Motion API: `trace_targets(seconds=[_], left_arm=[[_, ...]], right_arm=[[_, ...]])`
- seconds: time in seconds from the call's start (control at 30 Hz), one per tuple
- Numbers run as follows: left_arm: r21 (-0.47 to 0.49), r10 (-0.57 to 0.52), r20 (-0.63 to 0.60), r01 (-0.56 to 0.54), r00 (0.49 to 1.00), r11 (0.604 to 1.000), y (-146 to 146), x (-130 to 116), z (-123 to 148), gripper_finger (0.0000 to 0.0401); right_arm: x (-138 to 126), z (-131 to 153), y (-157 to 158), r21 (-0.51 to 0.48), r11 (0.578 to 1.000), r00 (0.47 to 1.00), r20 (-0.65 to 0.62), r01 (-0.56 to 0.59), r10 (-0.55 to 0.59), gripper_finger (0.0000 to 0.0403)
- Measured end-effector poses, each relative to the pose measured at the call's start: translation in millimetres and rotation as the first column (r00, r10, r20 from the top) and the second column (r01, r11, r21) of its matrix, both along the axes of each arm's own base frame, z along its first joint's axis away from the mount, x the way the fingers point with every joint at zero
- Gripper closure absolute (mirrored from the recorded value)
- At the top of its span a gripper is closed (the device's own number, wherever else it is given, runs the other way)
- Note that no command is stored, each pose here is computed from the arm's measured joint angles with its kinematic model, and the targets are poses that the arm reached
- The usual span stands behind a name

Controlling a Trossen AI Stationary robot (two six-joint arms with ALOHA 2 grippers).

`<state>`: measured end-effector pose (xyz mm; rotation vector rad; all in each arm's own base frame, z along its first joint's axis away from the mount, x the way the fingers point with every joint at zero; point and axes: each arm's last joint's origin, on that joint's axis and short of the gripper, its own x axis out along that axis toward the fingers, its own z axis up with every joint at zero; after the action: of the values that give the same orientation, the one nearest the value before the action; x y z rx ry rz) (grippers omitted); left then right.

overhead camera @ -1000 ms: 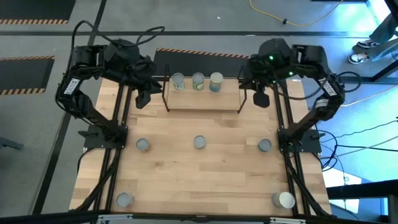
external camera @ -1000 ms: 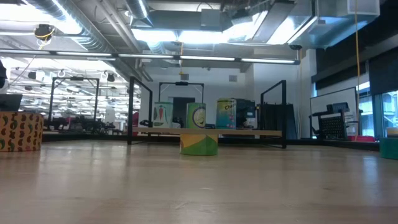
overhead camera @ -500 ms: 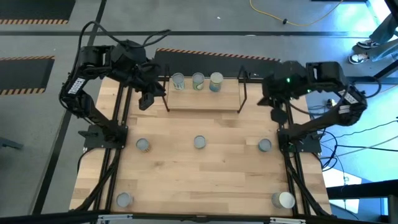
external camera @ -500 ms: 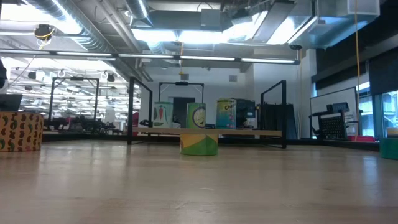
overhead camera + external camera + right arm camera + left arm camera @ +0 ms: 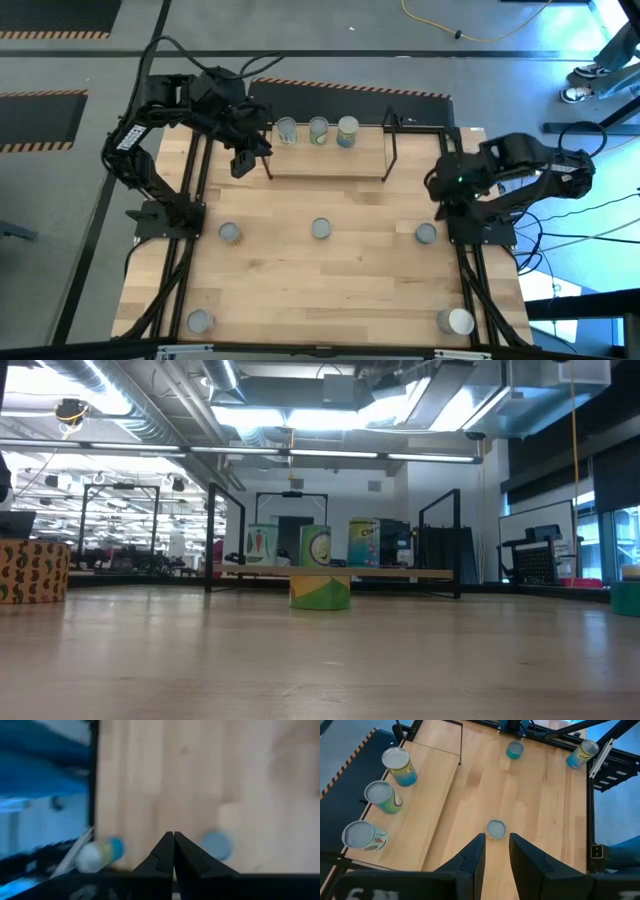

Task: Pick and place cans onto a shelf
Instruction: Put the light blue can on the shelf aligned with the other light blue can

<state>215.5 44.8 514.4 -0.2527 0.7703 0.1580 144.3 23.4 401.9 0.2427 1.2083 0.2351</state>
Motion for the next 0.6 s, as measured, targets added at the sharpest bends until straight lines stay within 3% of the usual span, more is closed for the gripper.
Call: trace_targets(seconds=[0.1, 0.27, 0.6], left_arm=[[-0.002, 0.000, -0.006, 0.000, 1.000, 1.000, 1, 3, -1, 0.0321], [-0.034, 0.030, -0.018, -0.031, 0.999, 0.999, 2, 8, -4, 0.0321], [-0.053, 0.019, -0.039, -0.022, 0.999, 0.998, 3, 17, -9, 0.0321]], right_arm=[[-1, -13, 6, 0.080, 0.996, 0.997, -0.065, -0.035, 0.040, 0.0393], [3, -32, 7, 0.095, 0.995, 0.986, -0.168, 0.017, -0.001, 0.0391], [1, -54, 18, 0.246, 0.968, 0.946, -0.323, 0.047, 0.037, 0.0339]])
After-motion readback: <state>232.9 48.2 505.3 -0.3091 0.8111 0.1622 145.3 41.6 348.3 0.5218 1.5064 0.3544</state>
